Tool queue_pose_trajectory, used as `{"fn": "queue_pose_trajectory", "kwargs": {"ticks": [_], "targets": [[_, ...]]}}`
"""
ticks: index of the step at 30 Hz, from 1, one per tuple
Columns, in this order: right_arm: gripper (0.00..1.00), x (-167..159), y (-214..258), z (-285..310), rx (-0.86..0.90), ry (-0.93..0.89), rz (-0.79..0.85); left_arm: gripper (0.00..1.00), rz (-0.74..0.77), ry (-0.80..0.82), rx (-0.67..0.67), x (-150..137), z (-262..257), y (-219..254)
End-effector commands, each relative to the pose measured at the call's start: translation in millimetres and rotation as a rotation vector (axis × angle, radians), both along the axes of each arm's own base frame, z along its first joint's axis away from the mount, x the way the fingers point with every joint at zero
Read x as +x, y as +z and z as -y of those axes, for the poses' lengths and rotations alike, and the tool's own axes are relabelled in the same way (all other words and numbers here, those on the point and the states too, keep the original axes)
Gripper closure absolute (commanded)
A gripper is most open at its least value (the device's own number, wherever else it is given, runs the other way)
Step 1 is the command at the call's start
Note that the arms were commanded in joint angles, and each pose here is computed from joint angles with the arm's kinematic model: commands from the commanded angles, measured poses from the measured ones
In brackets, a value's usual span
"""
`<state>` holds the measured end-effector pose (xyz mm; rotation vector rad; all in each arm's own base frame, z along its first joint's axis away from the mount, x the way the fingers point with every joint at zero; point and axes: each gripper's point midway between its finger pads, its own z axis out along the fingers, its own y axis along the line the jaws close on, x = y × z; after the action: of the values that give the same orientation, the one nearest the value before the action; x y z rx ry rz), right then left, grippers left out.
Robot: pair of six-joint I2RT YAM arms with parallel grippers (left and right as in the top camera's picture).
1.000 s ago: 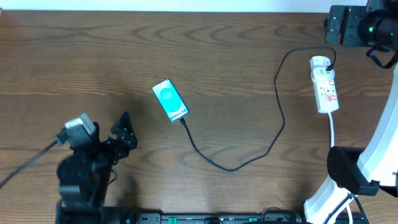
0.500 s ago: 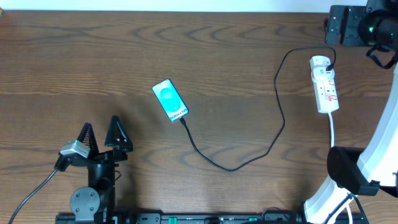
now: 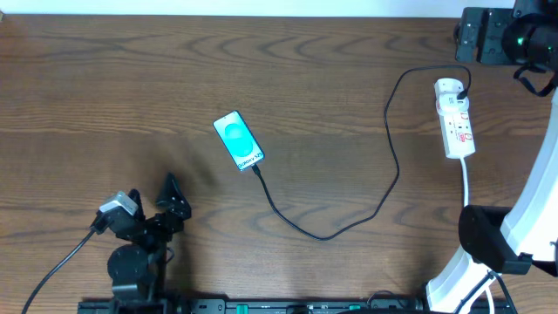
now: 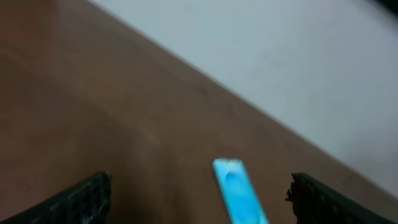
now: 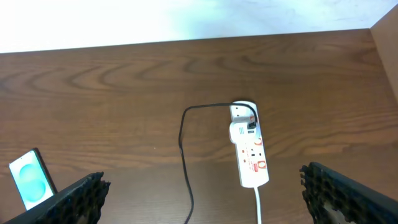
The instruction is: Plug charger to phone and switch on socket
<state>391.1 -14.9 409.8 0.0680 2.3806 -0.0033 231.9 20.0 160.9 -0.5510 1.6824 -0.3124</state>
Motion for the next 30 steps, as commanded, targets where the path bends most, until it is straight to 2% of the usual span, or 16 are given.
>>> {"fn": "queue_pose_trajectory", "kwargs": {"ticks": [1,9,19,25,30], "targets": [[0.01,-4,5,0,0.004,-0.012,0.012,0.08,-0.054,0.016,-0.01,-4,-3,-14],[0.01,-4,5,0,0.004,-0.012,0.012,0.08,-0.235,0.02,-0.032,-18,-2,-57],[0.01,-4,4,0,0.004,-0.012,0.011,0.08,-0.238,0.015,-0.027,-19,-1,-57],[0.01,-4,5,0,0.004,-0.012,0.012,0.08,-0.247,-0.016,0.055,-19,0,-57],[0.01,-4,4,0,0.004,-0.012,0.011,0.08,-0.258,-0.107,0.199,-18,7,-58]]}}
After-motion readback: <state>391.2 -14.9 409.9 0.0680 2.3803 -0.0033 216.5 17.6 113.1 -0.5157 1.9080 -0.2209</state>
